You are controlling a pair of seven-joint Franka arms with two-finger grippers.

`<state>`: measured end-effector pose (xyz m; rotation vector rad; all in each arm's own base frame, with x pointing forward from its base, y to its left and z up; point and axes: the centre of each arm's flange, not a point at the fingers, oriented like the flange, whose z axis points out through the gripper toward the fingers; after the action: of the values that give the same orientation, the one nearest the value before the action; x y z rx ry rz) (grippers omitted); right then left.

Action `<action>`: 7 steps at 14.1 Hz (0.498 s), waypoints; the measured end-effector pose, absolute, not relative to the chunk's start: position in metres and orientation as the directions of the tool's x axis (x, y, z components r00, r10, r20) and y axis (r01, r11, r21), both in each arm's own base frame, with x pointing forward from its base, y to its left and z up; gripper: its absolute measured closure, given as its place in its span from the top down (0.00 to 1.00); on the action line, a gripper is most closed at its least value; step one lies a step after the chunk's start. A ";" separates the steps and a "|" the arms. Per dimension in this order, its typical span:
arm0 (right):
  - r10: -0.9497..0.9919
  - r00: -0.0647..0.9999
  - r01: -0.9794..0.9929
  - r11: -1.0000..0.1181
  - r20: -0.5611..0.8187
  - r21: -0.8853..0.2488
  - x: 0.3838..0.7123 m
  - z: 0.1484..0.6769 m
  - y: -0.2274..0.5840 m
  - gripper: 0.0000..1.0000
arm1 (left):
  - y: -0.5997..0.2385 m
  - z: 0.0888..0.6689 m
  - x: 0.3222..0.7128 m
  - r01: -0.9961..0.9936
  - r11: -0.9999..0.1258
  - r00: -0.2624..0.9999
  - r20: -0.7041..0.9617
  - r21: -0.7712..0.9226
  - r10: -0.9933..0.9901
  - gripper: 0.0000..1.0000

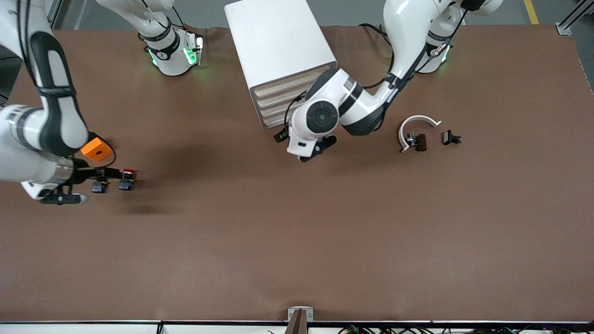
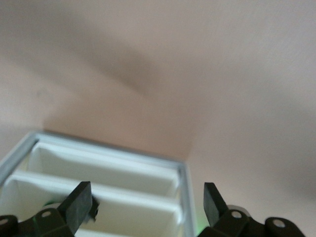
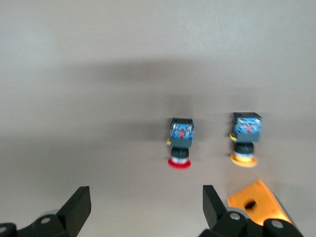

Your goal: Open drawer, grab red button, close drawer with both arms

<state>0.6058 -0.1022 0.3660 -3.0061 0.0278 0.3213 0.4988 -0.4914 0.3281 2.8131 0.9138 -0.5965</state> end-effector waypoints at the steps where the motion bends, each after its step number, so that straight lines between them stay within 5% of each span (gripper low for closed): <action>1: -0.010 0.976 -0.035 -0.993 -0.216 -0.113 0.610 0.395 -0.101 1.00 | -0.477 0.338 0.519 0.603 -0.797 0.746 -0.362 0.012 0.559 1.00; 7: -0.017 0.979 -0.030 -0.998 -0.204 -0.061 0.627 0.487 -0.087 1.00 | -0.378 0.396 0.599 0.633 -0.771 0.772 -0.133 0.068 0.622 1.00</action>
<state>0.6267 -0.0873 0.4866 -3.0611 0.0368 0.3149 0.5991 -0.3782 0.3964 2.8545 1.0137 -0.1559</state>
